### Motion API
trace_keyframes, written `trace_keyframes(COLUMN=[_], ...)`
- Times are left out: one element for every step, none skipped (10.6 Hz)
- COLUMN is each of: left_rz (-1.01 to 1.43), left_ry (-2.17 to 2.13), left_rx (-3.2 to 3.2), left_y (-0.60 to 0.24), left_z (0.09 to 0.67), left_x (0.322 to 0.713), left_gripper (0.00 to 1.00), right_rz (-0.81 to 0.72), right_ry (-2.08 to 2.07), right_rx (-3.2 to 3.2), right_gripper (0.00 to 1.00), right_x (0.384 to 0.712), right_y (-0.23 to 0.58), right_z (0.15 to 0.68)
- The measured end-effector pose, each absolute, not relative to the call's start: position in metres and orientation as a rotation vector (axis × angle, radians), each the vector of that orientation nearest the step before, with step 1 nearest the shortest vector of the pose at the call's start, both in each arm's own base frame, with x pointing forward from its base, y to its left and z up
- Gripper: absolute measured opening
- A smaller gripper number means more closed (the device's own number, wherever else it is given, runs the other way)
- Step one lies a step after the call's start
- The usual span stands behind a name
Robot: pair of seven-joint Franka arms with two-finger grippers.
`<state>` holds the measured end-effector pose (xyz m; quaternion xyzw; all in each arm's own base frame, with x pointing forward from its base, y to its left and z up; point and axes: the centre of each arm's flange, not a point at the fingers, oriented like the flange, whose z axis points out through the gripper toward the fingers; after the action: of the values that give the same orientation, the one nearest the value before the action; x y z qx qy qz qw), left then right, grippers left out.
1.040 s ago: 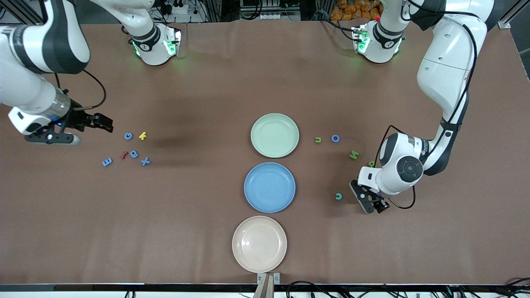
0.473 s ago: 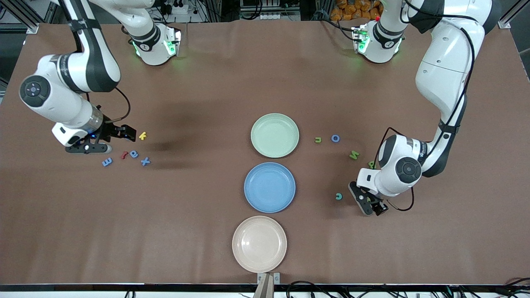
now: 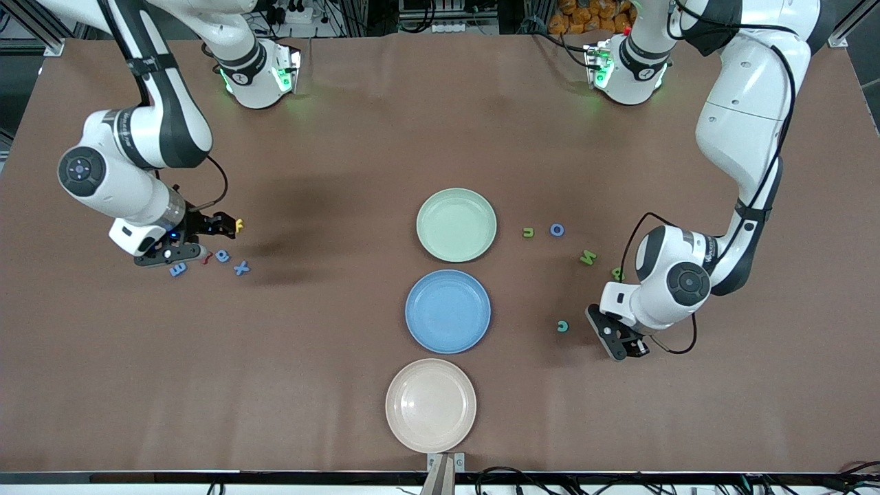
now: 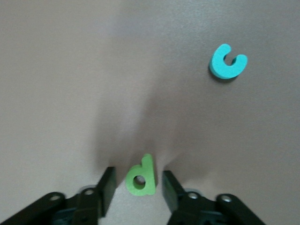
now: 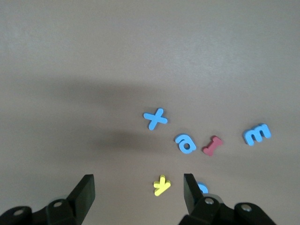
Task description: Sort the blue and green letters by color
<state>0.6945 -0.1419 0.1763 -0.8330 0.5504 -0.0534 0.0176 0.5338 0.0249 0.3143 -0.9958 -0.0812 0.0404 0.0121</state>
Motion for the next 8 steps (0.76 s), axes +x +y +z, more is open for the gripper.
trace_keyframes(left_rz=[-0.173,-0.177,-0.178,-0.179,-0.182,-0.183,-0.186,-0.188], left_ry=[1.706,1.706,1.706,1.707,1.708,1.711,1.717,1.714], left_rx=[-2.587,-2.586,-2.585,-2.584,-2.582,-2.581,-2.579,-2.584], left_y=[-0.14,-0.14,-0.14,-0.14,-0.142,-0.143,-0.148,-0.157], left_z=[0.178,0.18,0.18,0.181,0.182,0.182,0.182,0.182], left_x=[0.696,0.697,0.697,0.697,0.697,0.697,0.696,0.694], left_gripper=[0.38,0.3,0.3,0.3,0.28,0.28,0.28,0.28], right_rz=[0.121,0.11,0.098,0.087,0.081,0.081,0.082,0.084], right_ry=[-0.28,-0.289,-0.293,-0.294,-0.294,-0.294,-0.294,-0.292], right_rx=[-3.097,-3.092,-3.089,-3.087,-3.086,-3.085,-3.084,-3.084], right_gripper=[0.85,0.84,0.84,0.83,0.82,0.81,0.76,0.76], right_x=[0.536,0.539,0.541,0.543,0.544,0.544,0.544,0.544], right_y=[0.026,0.027,0.027,0.027,0.027,0.027,0.027,0.026], right_z=[0.301,0.29,0.28,0.274,0.269,0.267,0.265,0.265])
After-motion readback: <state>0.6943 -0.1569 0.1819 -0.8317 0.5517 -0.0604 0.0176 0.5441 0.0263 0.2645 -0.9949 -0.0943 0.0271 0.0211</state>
